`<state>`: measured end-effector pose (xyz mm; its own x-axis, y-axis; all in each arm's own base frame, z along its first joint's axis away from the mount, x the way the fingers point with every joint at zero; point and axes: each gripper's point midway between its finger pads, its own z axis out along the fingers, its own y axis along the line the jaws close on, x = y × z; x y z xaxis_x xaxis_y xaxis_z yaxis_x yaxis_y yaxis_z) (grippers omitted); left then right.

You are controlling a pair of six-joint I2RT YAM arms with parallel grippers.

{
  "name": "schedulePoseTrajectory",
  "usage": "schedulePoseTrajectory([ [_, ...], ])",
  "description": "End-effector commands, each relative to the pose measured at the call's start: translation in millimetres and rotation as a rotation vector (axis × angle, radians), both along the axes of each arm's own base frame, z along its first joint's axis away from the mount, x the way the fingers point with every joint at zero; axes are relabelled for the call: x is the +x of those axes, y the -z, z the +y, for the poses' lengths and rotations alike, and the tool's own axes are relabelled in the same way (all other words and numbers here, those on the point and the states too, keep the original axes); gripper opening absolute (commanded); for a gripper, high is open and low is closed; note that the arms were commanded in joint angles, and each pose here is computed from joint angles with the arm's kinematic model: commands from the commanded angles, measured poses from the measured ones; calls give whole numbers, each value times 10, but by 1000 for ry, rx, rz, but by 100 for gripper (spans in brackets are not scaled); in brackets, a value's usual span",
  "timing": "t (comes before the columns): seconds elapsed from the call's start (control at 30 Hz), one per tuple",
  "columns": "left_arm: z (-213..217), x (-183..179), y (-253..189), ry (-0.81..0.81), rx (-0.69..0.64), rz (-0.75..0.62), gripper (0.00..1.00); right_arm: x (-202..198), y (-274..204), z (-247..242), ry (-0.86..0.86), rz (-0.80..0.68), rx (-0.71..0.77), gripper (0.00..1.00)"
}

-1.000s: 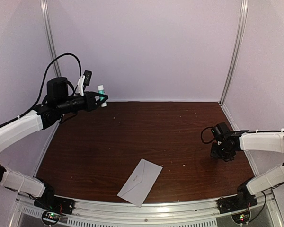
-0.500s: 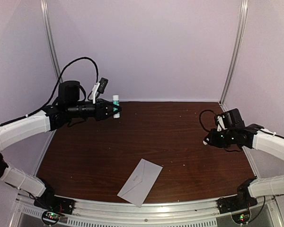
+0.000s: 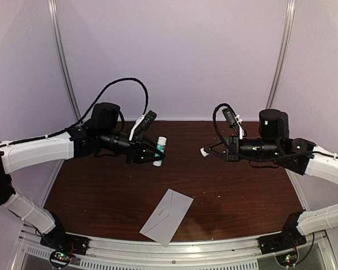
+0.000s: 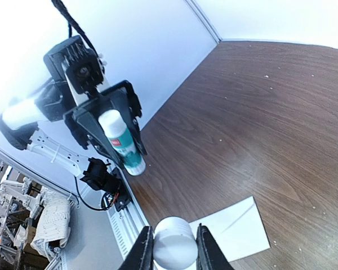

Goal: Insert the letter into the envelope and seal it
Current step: Close the solid glue cap on the solid glue.

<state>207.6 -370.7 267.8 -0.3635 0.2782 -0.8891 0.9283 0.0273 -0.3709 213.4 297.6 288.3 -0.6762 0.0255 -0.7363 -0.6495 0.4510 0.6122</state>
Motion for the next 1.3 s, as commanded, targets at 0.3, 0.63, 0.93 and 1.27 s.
schedulePoseTrajectory([
  [0.3,-169,-302,-59,145,-18,-27,0,-148,-408,630,-197,-102,61,7],
  [0.63,-222,-416,-37,191,-19,-12,0,-143,-457,727,-224,-115,85,8],
  [0.93,-224,-429,-37,197,-20,-9,0,-193,-480,837,-273,-117,99,8],
  [1.27,-230,-432,-26,198,-18,-6,0,-260,-431,893,-309,-102,96,9],
])
